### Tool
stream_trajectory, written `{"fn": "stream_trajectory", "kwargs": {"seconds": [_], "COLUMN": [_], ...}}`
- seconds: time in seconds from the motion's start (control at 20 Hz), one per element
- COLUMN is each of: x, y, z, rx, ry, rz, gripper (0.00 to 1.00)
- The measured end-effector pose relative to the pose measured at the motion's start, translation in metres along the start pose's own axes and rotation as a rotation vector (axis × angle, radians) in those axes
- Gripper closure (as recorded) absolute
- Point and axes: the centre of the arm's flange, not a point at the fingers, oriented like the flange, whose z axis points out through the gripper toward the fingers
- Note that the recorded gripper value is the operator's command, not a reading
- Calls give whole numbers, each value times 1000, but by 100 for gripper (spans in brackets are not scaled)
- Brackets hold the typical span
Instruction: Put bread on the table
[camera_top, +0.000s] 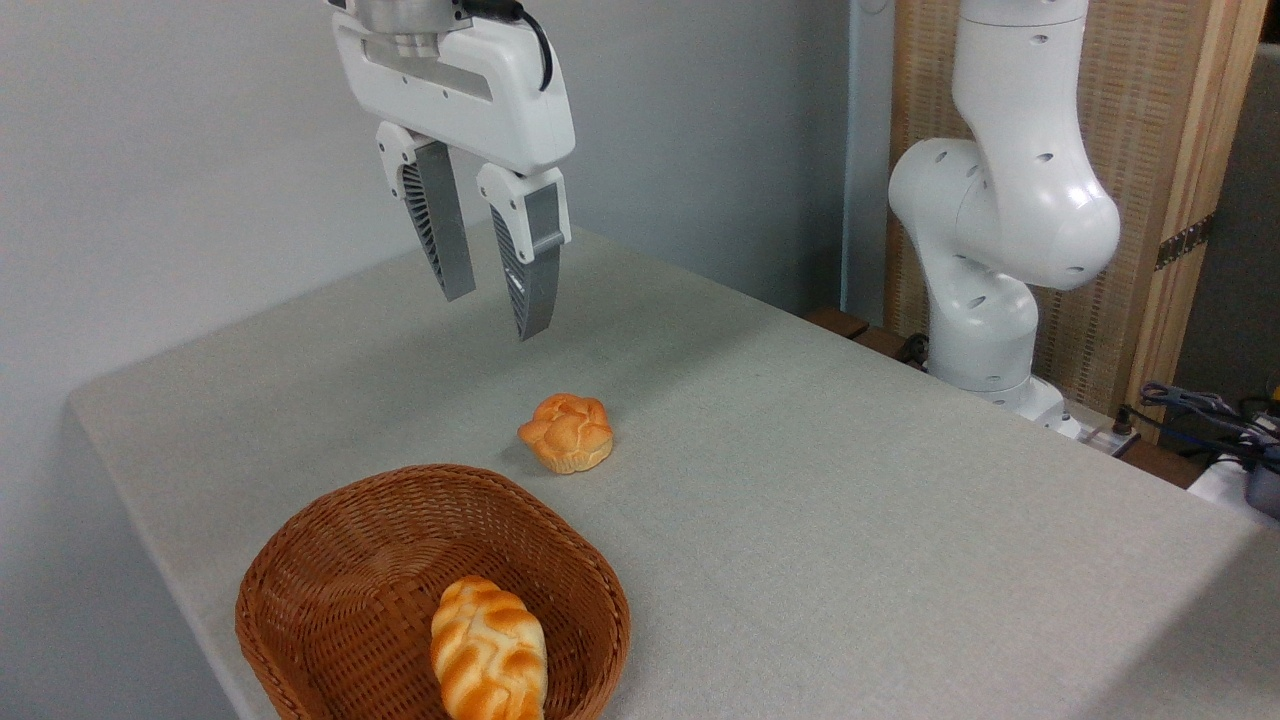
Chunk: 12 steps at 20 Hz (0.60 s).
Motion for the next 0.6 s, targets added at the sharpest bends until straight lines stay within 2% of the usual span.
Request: {"fn": "stream_trajectory", "kwargs": {"seconds": [0.6], "x": [-2], "y": [0], "z": [1], "rx": [-8], "ry": [-11], "rz": [17], "gripper": [0]}}
